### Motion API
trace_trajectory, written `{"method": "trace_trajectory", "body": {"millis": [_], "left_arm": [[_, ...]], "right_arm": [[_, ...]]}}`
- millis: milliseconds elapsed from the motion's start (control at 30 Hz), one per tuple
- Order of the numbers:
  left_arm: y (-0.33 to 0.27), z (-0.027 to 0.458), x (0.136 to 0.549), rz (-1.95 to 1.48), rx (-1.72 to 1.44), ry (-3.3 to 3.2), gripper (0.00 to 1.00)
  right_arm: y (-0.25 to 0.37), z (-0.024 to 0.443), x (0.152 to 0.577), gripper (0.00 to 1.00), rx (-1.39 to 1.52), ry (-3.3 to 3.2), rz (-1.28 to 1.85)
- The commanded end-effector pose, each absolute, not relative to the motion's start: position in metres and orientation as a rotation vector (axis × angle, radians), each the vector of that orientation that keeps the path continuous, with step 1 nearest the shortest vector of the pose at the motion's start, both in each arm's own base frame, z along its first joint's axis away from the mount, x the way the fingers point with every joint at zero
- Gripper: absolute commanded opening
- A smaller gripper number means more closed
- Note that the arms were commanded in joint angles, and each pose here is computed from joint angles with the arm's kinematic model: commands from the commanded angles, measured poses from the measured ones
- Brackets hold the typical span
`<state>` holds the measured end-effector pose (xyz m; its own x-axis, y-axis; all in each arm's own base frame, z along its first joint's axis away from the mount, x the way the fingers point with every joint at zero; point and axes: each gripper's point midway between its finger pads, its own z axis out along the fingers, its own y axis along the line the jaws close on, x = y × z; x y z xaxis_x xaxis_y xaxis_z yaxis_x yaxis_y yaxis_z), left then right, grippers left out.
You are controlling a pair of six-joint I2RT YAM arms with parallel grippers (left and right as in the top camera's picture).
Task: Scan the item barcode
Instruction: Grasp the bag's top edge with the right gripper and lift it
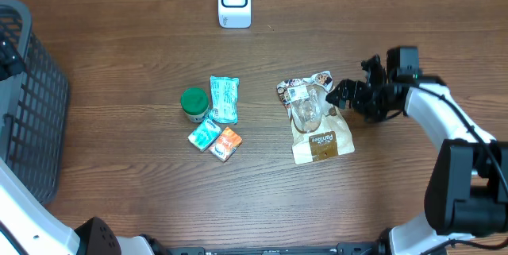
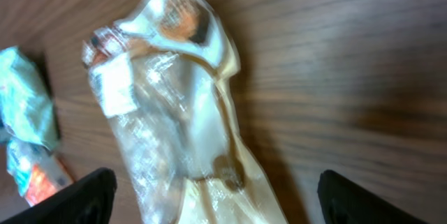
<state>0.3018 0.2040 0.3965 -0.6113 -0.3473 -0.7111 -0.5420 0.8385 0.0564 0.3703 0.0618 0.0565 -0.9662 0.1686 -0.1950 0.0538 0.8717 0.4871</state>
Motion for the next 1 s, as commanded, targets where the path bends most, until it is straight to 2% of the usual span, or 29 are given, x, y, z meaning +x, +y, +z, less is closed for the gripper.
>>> {"method": "trace_trajectory", "body": {"millis": [0, 200, 700, 800, 967], "left_arm": [[0.203, 0.397, 0.302, 0.330, -0.659, 2.274, 0.99], [0.203, 0.397, 0.302, 0.330, -0.659, 2.274, 0.99], [0.203, 0.397, 0.302, 0.330, -0.659, 2.274, 0.99], [0.203, 0.397, 0.302, 0.330, -0.659, 2.274, 1.00], [0.203, 0.397, 0.302, 0.330, -0.659, 2.274, 1.00]], "right_arm": [[0.067, 0.063, 0.388, 0.92, -0.029, 2.788, 0.778], [0.081, 0.048, 0.389, 0.91, -0.150, 2.814, 0.992], [0.074, -0.002, 0.358, 0.84, -0.107, 2.860, 1.305], [0.090, -0.012, 0.351, 0.79, -0.149, 2.897, 1.332], [0.133, -0.019, 0.335, 0.62, -0.231, 2.957, 1.407]]}}
